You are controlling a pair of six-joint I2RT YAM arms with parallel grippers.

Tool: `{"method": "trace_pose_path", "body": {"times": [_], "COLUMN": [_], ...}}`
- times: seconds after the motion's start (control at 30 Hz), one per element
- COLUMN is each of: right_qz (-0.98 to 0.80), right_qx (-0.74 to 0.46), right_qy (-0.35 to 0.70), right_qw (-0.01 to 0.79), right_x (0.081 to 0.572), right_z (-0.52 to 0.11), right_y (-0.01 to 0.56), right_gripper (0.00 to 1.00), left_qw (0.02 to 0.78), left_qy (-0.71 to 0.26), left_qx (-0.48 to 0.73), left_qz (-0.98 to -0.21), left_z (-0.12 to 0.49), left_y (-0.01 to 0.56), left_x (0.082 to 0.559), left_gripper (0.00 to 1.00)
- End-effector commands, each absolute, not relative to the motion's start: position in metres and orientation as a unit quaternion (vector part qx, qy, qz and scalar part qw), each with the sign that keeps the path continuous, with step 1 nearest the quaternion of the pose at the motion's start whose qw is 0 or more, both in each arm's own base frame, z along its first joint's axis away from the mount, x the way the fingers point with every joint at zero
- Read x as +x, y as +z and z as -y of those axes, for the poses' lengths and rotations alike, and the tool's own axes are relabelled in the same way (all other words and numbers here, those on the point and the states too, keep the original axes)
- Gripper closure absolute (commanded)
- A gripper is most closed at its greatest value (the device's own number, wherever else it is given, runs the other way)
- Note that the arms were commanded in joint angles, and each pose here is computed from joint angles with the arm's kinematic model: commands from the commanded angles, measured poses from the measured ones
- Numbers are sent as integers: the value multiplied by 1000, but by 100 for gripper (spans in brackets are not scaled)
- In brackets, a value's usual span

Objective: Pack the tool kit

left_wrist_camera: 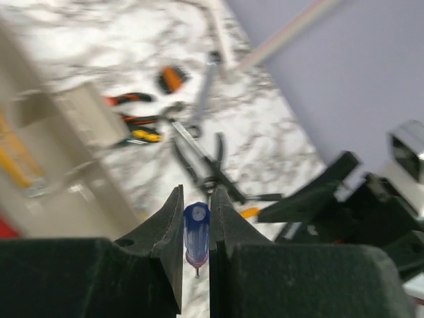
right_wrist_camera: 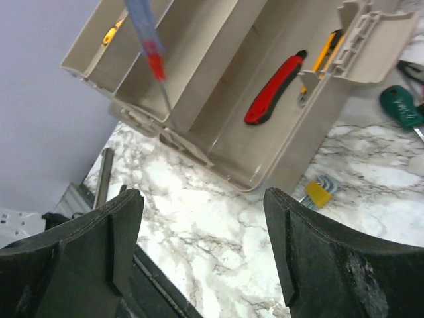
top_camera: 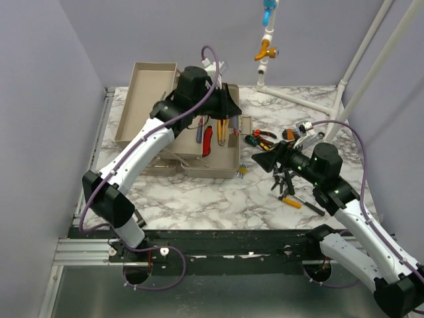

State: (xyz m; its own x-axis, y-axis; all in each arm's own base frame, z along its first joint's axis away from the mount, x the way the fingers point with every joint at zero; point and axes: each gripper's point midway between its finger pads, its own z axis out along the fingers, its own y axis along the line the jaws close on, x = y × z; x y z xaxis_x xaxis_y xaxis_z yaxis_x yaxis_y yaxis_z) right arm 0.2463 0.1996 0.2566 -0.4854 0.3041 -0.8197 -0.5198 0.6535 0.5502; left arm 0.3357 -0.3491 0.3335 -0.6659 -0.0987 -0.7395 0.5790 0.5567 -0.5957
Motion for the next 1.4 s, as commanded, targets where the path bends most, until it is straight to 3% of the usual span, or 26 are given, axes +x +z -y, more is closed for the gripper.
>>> {"method": "trace_pose_path", "body": {"times": [0.0, 0.3, 0.5, 0.73, 1.03, 1.17, 1.37], "right_qz": [-783, -874, -907, -921, -927, -926, -925], "right_qx": [-31, 108, 128, 138, 162, 178, 208], "right_qy": [329, 102, 20, -44, -92, -88, -91], "right_qw": [527, 462, 401, 362, 325, 321, 304], "right_x": [258, 289, 302, 308, 294, 293, 288], "right_z": [-170, -101, -90, -79, -63, -64, -53], "right_y": [249, 171, 128, 92, 56, 52, 38], "right_gripper": [20, 21, 26, 27, 29, 30, 35], "left_qw": [386, 411, 388, 357, 370, 399, 426], "left_qy": [-248, -39, 8, -3, -60, -102, -204], "left_qx": [149, 92, 92, 92, 89, 94, 108], "left_qz": [-876, -906, -917, -930, -923, -907, -875], "left_z": [273, 176, 165, 170, 185, 192, 212], "left_y": [311, 305, 267, 228, 249, 285, 329], "left_x": [368, 422, 448, 467, 461, 447, 402], "left_gripper": [100, 100, 100, 100, 44, 33, 25]}}
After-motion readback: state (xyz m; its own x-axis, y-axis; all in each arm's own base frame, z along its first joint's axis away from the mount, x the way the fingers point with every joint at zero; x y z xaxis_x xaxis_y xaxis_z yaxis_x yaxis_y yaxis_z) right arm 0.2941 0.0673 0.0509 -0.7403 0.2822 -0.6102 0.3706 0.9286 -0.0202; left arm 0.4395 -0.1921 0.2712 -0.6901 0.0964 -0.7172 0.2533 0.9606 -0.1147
